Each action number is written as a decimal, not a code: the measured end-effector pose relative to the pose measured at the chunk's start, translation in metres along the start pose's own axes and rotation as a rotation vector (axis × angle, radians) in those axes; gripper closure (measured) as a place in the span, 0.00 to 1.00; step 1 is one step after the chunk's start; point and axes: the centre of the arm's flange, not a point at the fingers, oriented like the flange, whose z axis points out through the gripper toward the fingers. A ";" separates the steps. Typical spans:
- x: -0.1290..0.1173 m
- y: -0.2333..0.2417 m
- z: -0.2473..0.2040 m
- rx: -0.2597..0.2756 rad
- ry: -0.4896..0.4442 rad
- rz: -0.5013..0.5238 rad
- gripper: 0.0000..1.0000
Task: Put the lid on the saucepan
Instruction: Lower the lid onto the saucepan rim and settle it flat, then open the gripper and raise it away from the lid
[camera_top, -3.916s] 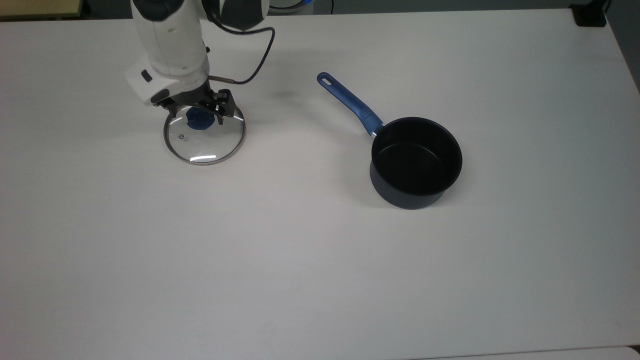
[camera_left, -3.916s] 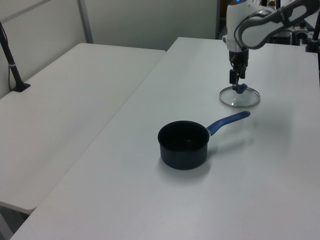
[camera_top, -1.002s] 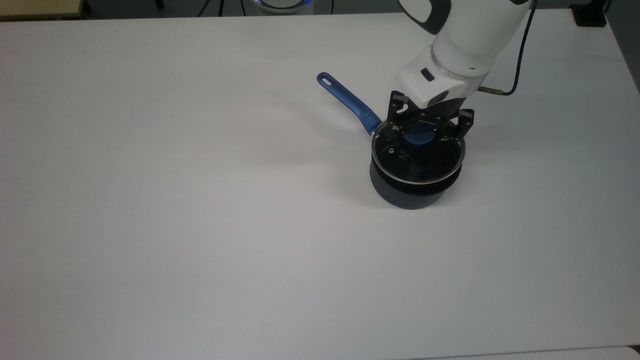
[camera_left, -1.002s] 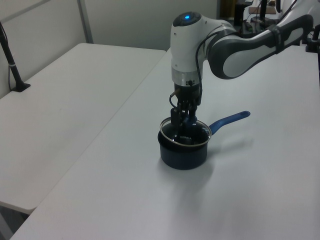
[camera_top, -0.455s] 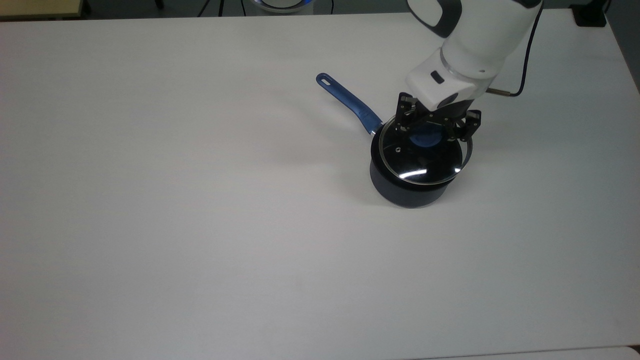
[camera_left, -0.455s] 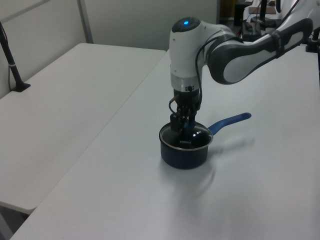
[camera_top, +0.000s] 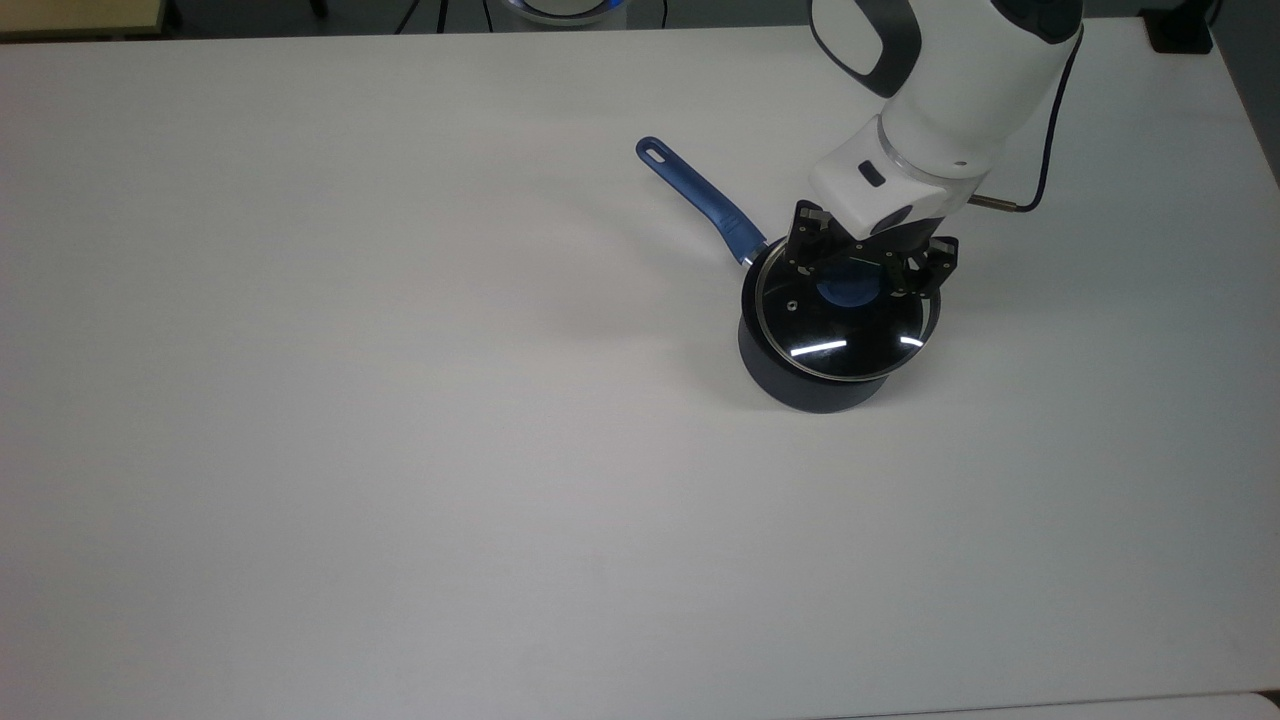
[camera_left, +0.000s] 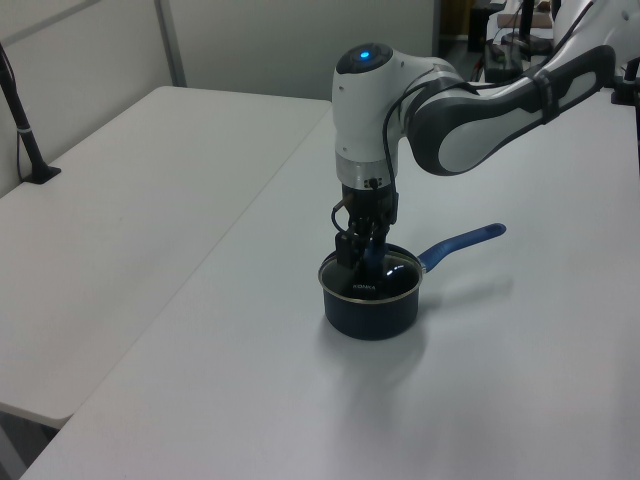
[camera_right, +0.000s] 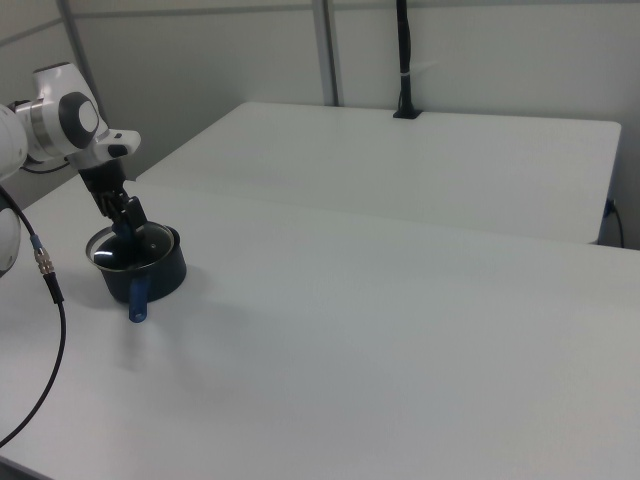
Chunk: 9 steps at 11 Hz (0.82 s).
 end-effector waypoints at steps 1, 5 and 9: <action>0.001 0.001 0.001 -0.002 -0.001 0.004 0.35; 0.013 0.013 -0.008 0.007 0.018 0.035 0.00; 0.026 0.049 -0.055 -0.007 0.037 0.095 0.00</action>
